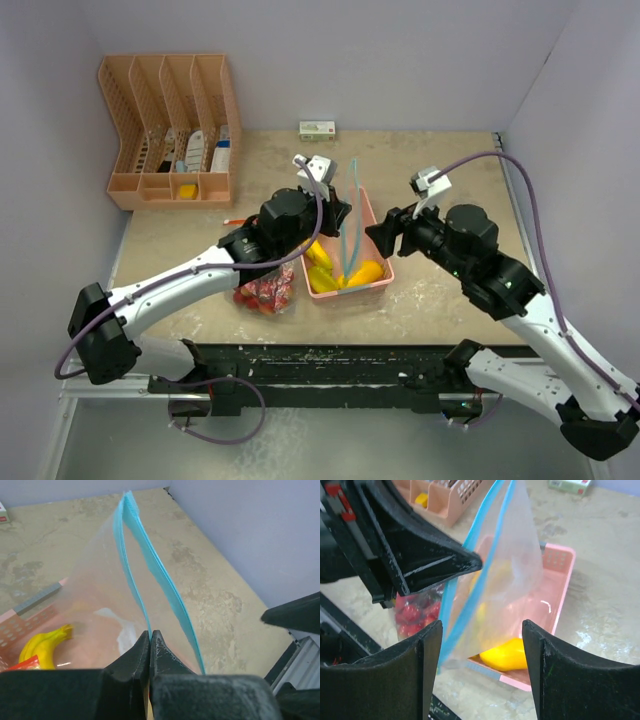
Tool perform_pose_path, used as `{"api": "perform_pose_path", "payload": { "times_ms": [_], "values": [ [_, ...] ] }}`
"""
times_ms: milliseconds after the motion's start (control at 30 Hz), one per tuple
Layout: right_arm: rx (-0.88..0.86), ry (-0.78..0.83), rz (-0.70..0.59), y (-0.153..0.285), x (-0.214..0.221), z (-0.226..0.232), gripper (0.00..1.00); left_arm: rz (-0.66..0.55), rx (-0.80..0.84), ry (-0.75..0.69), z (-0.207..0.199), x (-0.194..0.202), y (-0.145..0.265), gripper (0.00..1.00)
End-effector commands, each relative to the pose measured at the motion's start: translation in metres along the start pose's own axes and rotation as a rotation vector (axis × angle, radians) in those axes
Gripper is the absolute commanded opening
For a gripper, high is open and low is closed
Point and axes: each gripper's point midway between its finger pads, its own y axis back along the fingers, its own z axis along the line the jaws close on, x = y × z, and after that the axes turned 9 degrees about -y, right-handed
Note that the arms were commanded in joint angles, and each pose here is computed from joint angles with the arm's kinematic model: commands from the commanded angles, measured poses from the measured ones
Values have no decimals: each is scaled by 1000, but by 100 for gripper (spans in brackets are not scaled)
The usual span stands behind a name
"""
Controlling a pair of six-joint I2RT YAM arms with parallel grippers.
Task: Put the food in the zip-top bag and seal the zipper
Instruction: Open the zipper of the food storage bag.
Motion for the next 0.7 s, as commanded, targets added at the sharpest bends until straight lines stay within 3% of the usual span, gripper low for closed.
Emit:
{"api": "perform_pose_path", "payload": {
  "times_ms": [0, 133, 333, 667],
  "values": [
    [97, -37, -122, 10, -37, -10, 67, -95, -36, -22, 9, -30, 15, 0],
    [174, -55, -44, -11, -20, -23, 67, -112, -24, -19, 7, -37, 20, 0],
    [53, -105, -39, -33, -21, 2, 67, -109, -23, -25, 7, -35, 19, 0],
    [-20, -154, -59, -32, -21, 15, 65, -102, -27, -31, 8, -29, 14, 0]
  ]
}}
